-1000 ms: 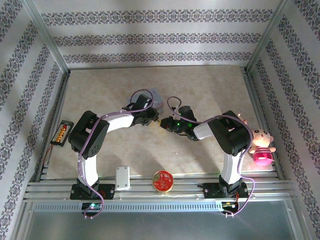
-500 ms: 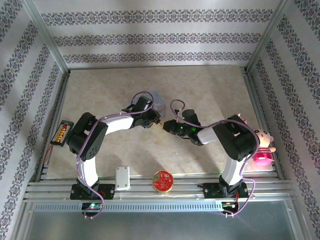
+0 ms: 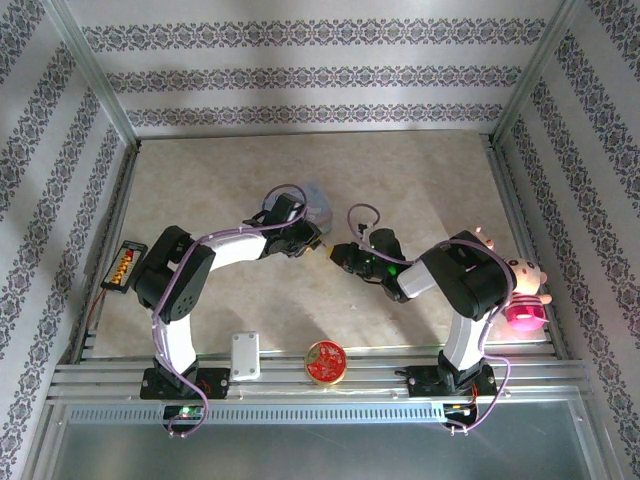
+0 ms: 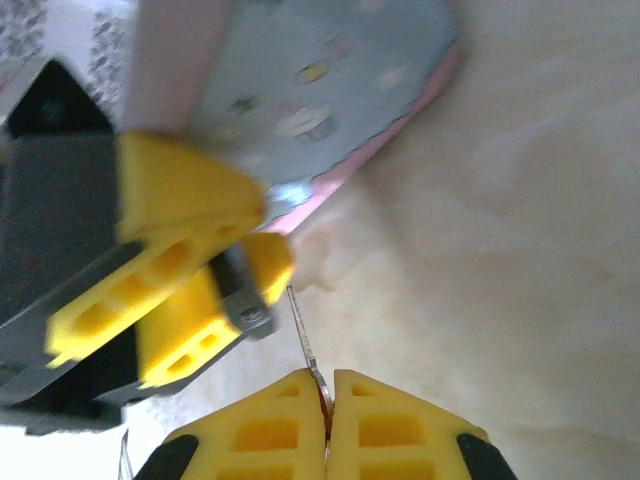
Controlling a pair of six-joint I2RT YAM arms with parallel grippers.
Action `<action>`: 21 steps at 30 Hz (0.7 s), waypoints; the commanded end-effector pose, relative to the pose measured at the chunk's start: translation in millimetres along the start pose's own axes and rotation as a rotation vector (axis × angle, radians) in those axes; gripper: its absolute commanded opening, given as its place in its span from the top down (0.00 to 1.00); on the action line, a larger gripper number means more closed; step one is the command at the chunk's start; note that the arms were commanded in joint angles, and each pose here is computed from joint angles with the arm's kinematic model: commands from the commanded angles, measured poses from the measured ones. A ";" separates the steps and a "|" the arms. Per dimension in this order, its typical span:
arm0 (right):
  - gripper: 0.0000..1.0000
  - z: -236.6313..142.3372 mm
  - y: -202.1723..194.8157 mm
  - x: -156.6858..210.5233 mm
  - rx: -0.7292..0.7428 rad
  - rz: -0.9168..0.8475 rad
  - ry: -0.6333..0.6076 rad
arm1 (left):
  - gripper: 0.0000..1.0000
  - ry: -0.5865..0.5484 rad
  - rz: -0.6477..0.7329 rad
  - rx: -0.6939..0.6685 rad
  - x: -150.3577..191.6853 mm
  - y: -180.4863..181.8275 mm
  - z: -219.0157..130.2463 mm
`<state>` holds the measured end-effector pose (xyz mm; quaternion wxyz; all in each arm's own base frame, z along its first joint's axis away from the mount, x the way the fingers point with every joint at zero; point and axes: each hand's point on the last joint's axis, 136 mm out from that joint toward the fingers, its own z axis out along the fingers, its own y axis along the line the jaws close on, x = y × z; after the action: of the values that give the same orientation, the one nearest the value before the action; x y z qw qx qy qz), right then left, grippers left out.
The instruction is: Unlock the padlock with the key
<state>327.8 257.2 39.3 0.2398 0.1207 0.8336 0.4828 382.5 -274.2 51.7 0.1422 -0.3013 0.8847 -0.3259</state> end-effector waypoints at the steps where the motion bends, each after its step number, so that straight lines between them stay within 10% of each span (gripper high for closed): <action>1: 1.00 -12.0 -18.5 -14.1 0.061 0.078 -0.092 | 1.00 0.044 -0.011 0.027 11.8 -5.3 -12.8; 21: 1.00 4.3 37.6 0.2 -0.082 -0.033 -0.058 | 1.00 0.037 -0.039 0.020 10.6 -3.0 -9.4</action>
<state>320.0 273.7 51.2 0.2423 0.1232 0.8243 0.4966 376.6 -272.7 54.1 0.1378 -0.3011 0.8842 -0.3295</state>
